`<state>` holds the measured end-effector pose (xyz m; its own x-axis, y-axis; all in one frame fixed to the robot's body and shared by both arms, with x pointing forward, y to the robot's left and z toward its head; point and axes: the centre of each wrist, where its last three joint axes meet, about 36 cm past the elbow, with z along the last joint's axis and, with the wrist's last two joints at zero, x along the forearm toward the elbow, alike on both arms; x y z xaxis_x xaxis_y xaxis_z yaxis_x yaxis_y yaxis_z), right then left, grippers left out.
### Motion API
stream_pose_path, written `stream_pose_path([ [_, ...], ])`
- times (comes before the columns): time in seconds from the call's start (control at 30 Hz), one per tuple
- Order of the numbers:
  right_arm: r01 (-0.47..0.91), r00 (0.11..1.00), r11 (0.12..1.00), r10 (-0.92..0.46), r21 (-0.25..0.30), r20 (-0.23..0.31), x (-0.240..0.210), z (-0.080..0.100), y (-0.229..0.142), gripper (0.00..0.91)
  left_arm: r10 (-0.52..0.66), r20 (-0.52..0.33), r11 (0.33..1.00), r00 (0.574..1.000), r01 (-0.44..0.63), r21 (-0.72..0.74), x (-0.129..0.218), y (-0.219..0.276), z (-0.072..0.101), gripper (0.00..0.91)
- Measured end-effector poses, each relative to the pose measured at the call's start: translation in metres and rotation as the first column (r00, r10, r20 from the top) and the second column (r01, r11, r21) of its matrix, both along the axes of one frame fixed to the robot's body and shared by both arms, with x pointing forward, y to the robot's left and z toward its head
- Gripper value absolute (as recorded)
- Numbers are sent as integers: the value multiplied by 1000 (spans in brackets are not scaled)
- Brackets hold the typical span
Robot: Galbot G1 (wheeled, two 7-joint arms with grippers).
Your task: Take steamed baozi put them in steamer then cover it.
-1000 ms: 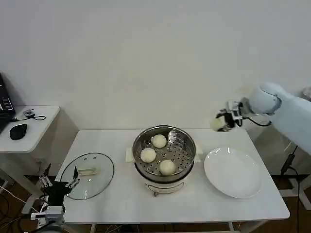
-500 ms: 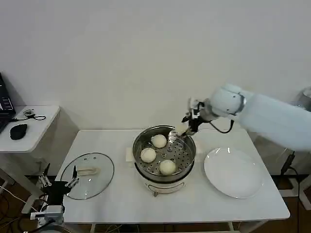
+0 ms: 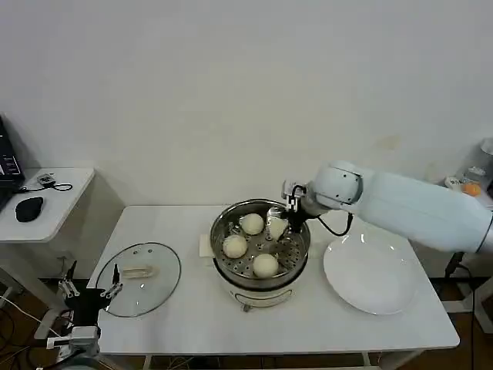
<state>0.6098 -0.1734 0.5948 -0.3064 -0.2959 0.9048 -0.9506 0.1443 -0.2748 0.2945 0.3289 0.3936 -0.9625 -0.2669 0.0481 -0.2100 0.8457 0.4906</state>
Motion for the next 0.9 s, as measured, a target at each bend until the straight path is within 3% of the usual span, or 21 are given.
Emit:
stream_pose_path([
  [0.27, 0, 1000, 1000, 0, -29, -5, -1, -15, 5, 645, 2, 1, 1000, 1000, -2, 4, 0, 2, 1, 907],
  [0.3, 1, 1000, 1000, -1, -31, -5, -1, -16, 5, 695, 3, 2, 1000, 1000, -3, 4, 0, 2, 1, 907],
  [0.37, 3, 1000, 999, -3, -35, -3, -1, -19, 5, 907, 4, 2, 1000, 1000, -4, 4, 0, 3, 1, 907],
  [0.6, 12, 1000, 1000, -11, -26, 21, -3, -12, 2, 907, 5, 4, 1000, 1000, -5, 4, 0, 3, 1, 907],
  [0.9, 28, 996, 999, -31, 39, 84, -12, 8, -4, 907, 3, 6, 1000, 1000, -3, 3, -1, 3, 2, 907],
])
